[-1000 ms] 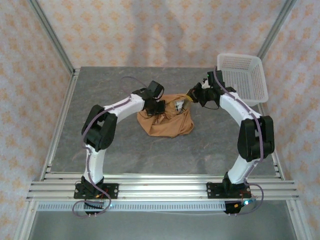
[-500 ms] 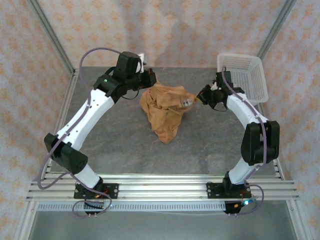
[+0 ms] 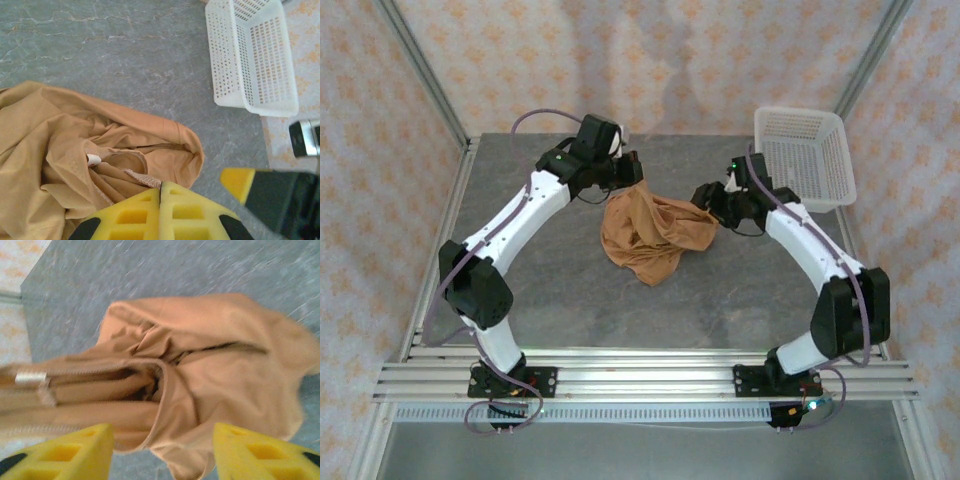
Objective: Fold the inside-out t-shirt
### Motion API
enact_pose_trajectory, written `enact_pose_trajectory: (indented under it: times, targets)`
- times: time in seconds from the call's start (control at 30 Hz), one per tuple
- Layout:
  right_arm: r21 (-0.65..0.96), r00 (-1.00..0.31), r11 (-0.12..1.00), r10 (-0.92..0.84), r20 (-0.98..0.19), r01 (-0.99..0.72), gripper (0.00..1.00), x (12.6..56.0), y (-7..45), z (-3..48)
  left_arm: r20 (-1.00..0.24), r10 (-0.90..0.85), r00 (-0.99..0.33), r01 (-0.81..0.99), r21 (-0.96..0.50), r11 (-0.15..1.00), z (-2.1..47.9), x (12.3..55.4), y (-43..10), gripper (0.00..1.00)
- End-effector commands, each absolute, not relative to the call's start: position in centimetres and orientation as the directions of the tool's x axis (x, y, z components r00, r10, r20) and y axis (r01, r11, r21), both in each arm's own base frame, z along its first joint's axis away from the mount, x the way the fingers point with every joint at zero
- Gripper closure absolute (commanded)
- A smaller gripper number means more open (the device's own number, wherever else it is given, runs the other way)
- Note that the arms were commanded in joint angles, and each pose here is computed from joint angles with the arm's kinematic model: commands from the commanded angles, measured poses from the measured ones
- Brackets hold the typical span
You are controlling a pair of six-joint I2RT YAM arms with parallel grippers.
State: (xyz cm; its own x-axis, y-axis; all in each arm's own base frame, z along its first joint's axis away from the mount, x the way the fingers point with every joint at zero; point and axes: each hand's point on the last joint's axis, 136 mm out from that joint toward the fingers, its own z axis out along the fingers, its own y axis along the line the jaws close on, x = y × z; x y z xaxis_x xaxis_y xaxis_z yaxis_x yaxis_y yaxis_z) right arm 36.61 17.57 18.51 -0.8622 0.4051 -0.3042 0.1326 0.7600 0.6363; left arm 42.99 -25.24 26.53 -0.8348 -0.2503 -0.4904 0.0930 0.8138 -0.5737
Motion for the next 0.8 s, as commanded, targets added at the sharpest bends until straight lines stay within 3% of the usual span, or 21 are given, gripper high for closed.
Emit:
enact_pose_trajectory:
  times: [0.0,0.17,0.3,0.33,0.37,0.43,0.47,0.77]
  targets:
    - [0.607,-0.876,0.795,0.299,-0.379,0.009,0.34,35.0,20.7,17.5,-0.494,-0.302,-0.815,0.047,-0.577,0.816,26.9,45.6,-24.7,1.0]
    - [0.546,-0.895,0.837,0.206,-0.396,-0.049,0.26,35.5,23.3,14.8,-0.466,-0.307,-0.83,0.034,-0.592,0.805,26.8,48.2,-26.2,1.0]
    - [0.455,-0.881,0.89,0.19,-0.432,-0.031,0.26,39.0,23.7,13.3,-0.465,-0.299,-0.833,0.05,-0.601,0.798,27.4,48.8,-26.9,1.0]
    - [0.426,-0.878,0.904,0.181,-0.444,-0.029,0.33,40.1,23.7,13.2,-0.471,-0.297,-0.831,0.056,-0.601,0.797,27.8,48.7,-26.9,1.0]
    - [0.403,-0.878,0.915,0.173,-0.446,-0.024,0.48,40.8,23.6,13.2,-0.479,-0.294,-0.827,0.061,-0.597,0.8,28.2,48.6,-26.8,1.0]
    - [0.369,-0.869,0.929,0.168,-0.466,-0.018,0.88,42.3,23.2,15.3,-0.501,-0.286,-0.817,0.072,-0.58,0.812,29.3,48.4,-25.9,1.0]
    - [0.357,-0.857,0.934,0.165,-0.488,-0.023,1.0,42.7,22.9,16.9,-0.513,-0.285,-0.81,0.073,-0.57,0.818,29.9,48.3,-25.3,1.0]
    - [0.363,-0.668,0.926,0.206,-0.715,-0.103,1.0,39.7,18.2,33.8,-0.571,-0.335,-0.749,0.059,-0.562,0.825,34.6,47.5,-20.2,1.0]
